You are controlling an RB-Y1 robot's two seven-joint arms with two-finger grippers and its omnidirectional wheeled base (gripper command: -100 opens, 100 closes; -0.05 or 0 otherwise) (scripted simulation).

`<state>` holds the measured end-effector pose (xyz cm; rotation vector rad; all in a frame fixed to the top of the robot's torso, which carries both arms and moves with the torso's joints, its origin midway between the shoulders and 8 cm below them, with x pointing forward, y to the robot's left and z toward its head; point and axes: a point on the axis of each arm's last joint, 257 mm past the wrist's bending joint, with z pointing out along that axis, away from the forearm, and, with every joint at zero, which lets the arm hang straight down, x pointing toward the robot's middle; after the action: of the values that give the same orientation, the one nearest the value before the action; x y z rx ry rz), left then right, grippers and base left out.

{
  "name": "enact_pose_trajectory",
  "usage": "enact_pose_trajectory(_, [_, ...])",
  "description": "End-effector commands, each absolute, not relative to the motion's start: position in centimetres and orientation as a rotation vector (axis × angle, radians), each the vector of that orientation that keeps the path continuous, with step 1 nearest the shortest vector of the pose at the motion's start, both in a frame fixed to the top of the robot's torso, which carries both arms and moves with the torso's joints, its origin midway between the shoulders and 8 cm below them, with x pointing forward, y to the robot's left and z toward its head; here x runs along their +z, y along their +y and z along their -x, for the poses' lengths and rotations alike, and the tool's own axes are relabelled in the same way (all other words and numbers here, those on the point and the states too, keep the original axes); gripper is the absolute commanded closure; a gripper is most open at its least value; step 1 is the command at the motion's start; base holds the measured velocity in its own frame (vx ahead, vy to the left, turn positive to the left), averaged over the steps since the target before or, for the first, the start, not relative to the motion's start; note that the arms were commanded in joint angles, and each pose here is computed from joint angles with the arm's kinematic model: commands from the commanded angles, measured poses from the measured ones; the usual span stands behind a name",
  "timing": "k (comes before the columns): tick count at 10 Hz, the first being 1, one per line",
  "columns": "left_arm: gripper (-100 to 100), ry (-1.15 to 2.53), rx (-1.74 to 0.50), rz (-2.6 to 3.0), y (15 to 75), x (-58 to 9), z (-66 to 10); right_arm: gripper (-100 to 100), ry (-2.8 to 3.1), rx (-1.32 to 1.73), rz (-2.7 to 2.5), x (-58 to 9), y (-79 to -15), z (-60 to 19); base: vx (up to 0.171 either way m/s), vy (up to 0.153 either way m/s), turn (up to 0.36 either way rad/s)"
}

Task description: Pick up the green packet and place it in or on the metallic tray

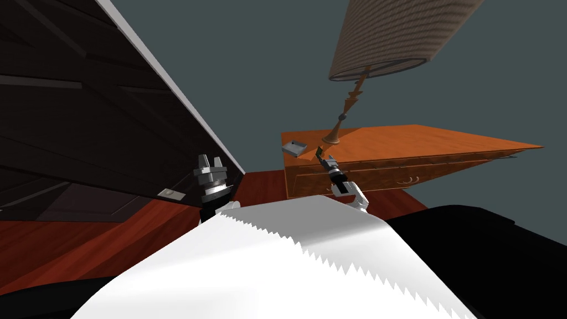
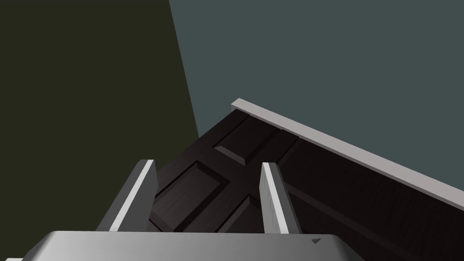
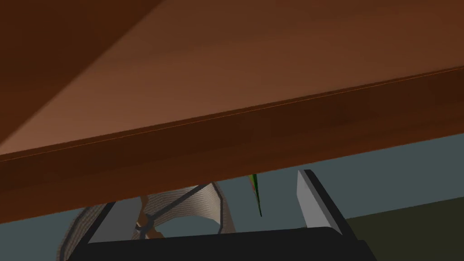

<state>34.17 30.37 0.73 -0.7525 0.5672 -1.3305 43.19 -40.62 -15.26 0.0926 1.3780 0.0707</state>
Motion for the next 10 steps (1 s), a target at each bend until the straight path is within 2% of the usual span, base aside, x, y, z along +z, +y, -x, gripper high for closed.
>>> enact_pose_trajectory(1, [0,0.567,-1.331,0.753,30.4,0.7,-34.2,-100,1.393,0.006,-0.082,-15.9,-41.6,-43.4,0.040,0.111,0.058])
enact_pose_trajectory(4, [0,0.567,-1.330,0.752,30.4,0.7,-34.2,-100,1.404,-0.045,-0.070,-16.3,-42.8,-43.6,0.015,0.069,0.021])
enact_pose_trajectory(5, [0,0.567,-1.330,0.752,30.4,0.7,-34.2,0,1.406,-0.051,-0.068,-16.3,-42.9,-43.6,0.001,0.007,-0.001])
enact_pose_trajectory(6, [0,0.567,-1.330,0.752,30.4,0.7,-34.2,-100,1.402,-0.057,-0.075,-15.4,-43.5,-43.8,0.051,0.003,0.068])
enact_pose_trajectory(7, [0,0.567,-1.330,0.752,30.4,0.7,-34.2,-100,1.403,-0.054,-0.069,-15.9,-43.2,-43.7,0.033,-0.001,0.019])
enact_pose_trajectory(8, [0,0.567,-1.330,0.752,30.4,0.7,-34.2,100,1.403,-0.055,-0.072,-15.9,-43.3,-43.7,0.000,0.000,0.000])
enact_pose_trajectory(10, [0,0.567,-1.330,0.752,30.4,0.7,-34.2,100,1.403,-0.055,-0.070,-15.9,-43.2,-43.7,0.000,0.000,0.000])
